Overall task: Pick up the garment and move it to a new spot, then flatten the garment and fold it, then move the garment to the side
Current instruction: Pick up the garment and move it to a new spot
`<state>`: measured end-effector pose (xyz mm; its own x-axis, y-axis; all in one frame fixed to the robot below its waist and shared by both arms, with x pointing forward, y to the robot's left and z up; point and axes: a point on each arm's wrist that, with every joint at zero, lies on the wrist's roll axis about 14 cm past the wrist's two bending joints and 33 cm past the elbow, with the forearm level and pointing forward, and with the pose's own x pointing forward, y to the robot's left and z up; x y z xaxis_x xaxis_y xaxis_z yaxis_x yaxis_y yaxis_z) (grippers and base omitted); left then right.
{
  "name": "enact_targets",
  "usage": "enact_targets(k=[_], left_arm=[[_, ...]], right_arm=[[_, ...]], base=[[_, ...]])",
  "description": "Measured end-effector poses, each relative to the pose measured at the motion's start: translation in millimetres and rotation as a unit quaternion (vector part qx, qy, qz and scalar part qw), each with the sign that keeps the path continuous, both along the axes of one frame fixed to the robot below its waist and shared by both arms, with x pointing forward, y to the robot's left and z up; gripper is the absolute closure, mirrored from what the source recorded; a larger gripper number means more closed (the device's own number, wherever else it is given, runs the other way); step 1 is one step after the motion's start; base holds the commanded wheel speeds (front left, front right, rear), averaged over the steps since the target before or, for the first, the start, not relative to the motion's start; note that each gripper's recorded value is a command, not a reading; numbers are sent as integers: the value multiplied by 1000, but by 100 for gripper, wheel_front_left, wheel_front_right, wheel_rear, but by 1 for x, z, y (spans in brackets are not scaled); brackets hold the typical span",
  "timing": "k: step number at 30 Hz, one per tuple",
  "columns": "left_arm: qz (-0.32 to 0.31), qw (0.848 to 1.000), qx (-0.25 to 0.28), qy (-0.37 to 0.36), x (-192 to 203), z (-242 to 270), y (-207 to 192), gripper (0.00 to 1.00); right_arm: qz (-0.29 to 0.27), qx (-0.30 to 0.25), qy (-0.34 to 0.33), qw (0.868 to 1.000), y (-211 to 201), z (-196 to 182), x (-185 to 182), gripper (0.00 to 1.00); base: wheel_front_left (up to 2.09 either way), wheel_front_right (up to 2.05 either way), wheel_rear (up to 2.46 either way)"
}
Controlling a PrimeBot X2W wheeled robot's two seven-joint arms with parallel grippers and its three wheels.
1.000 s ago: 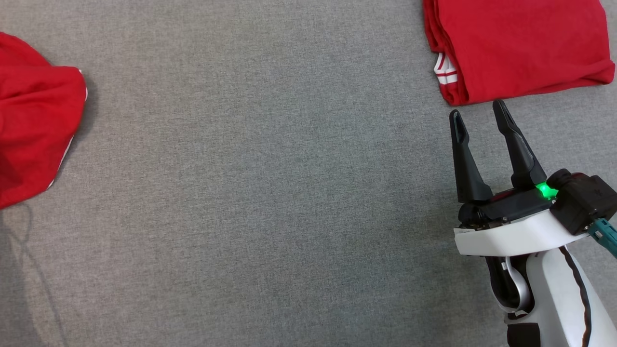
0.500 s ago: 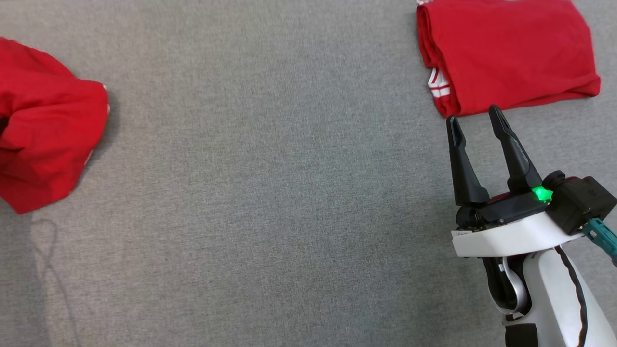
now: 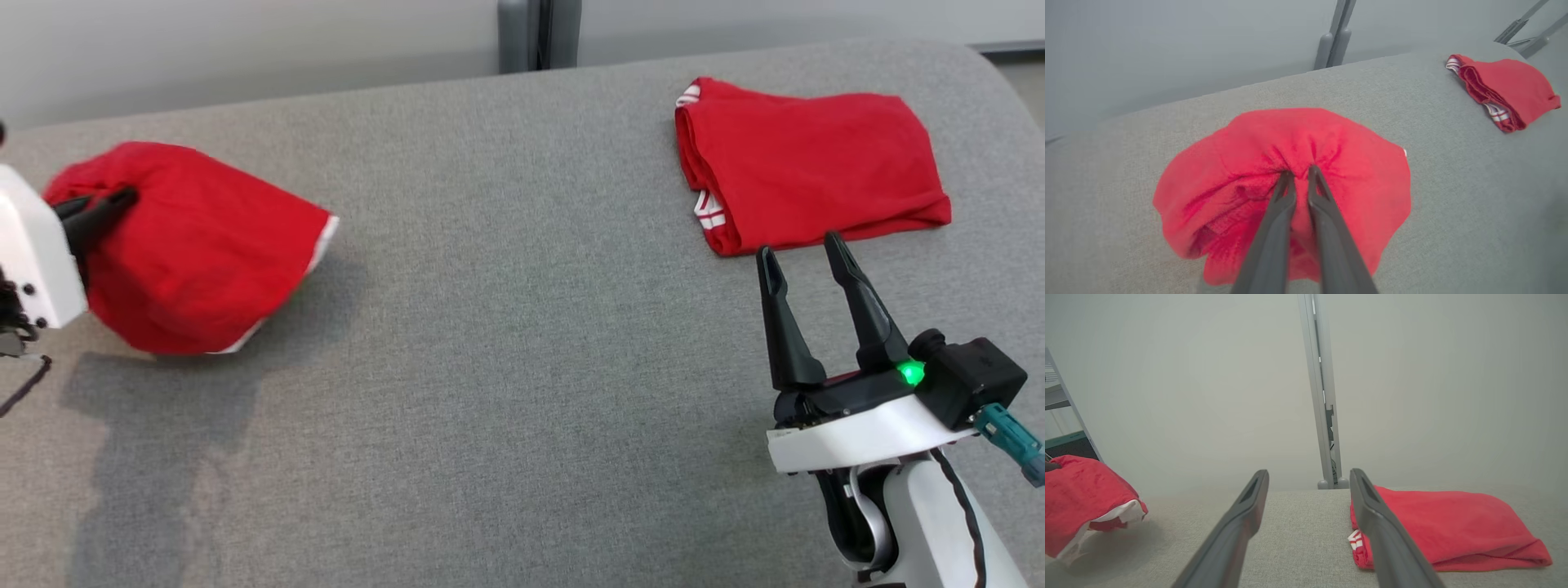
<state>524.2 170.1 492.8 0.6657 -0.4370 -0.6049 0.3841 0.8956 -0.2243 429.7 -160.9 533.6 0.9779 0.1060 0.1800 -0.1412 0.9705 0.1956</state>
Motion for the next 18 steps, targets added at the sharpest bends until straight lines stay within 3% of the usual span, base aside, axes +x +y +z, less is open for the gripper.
enact_targets(k=[5, 9, 18], left_arm=[[-108, 992, 14, -66, -28, 43, -54, 100], [-192, 977, 12, -97, -55, 59, -99, 100], [-367, 913, 46, -169, -107, 75, -185, 100]], right_arm=[[-1, 1, -15, 1000, 0, 13, -14, 0], [-9, 2, -20, 1000, -6, 18, -24, 0], [-46, -1, -29, 999, -33, 26, -44, 0]], base=[[0, 0, 0], [0, 0, 0], [0, 0, 0]])
